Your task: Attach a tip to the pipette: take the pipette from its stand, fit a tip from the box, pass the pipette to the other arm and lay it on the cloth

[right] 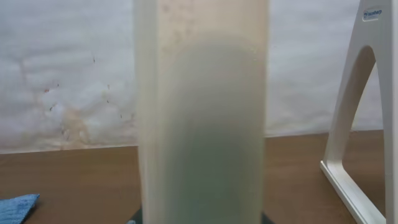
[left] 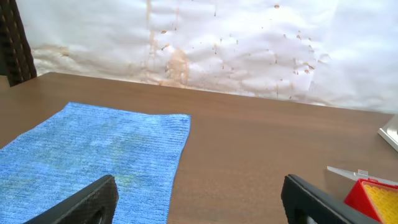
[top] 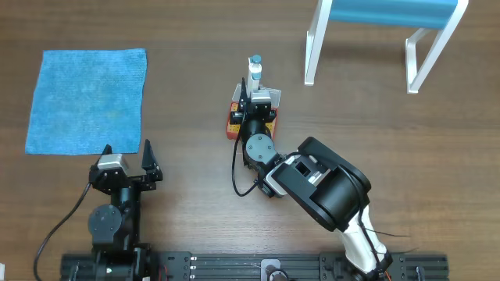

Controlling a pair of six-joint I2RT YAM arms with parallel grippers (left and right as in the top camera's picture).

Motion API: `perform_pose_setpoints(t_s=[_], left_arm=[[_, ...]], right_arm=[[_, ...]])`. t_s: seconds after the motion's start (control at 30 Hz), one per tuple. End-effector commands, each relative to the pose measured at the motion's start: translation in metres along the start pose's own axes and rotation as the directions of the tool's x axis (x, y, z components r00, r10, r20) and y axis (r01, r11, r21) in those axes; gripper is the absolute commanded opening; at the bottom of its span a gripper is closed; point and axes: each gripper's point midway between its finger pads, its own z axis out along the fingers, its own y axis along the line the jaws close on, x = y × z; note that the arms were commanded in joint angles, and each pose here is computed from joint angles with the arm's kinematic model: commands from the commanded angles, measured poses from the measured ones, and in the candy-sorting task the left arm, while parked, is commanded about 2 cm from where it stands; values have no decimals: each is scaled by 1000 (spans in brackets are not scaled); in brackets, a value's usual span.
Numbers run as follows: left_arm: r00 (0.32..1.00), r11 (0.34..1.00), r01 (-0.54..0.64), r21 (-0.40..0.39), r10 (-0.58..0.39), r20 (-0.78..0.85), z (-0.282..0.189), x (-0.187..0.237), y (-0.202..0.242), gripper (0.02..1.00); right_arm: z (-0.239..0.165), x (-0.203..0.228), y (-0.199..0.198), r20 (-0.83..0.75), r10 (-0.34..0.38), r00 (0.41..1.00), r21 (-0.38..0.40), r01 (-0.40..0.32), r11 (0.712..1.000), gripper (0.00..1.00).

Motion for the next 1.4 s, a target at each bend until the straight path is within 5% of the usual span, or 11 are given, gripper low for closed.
perform_pose_setpoints(t_s=[0.03, 0.33, 0.57, 0.7, 0.8, 0.87, 0.97, 1.07, 1.23, 1.27, 1.4], left_arm=[[1000, 1000, -12, -12, 12, -1, 0, 1, 3, 853], [1000, 1000, -12, -12, 12, -1, 0, 1, 3, 853], [1000, 1000, -12, -12, 12, -1, 0, 1, 3, 853], [1000, 1000, -12, -12, 12, -1, 0, 1, 3, 853], [1000, 1000, -12, -12, 12, -1, 0, 1, 3, 853], [1000, 1000, -12, -12, 12, -1, 0, 1, 3, 853], [1000, 1000, -12, -13, 12, -1, 0, 1, 3, 855], [1000, 1000, -12, -12, 12, -1, 0, 1, 3, 853], [1000, 1000, -12, -12, 12, -1, 0, 1, 3, 851], [1000, 1000, -12, -13, 12, -1, 0, 1, 3, 853], [1000, 1000, -12, -12, 12, -1, 0, 1, 3, 853]], right_arm=[[-22, 49, -4, -140, -82, 987, -47, 76, 996, 73], [-14, -78, 6, 85, -93, 992, -39, 96, 995, 75], [-18, -125, 5, 166, -42, 985, -36, 48, 998, 73], [-37, -180, 12, 257, 19, 966, -66, -2, 998, 73], [-67, -229, 20, 326, -11, 945, -58, 32, 998, 73], [-85, -241, 22, 304, -36, 952, -44, 51, 998, 73], [-106, -241, 39, 222, -32, 975, -128, 62, 990, 73], [-120, -249, 59, 175, 23, 984, -325, 36, 945, 73], [-106, -257, 41, 62, 122, 991, -602, -60, 796, 73], [-101, -255, 33, 30, 141, 990, -622, -92, 777, 73], [-86, -223, 11, -136, 138, 981, -595, -192, 781, 73]])
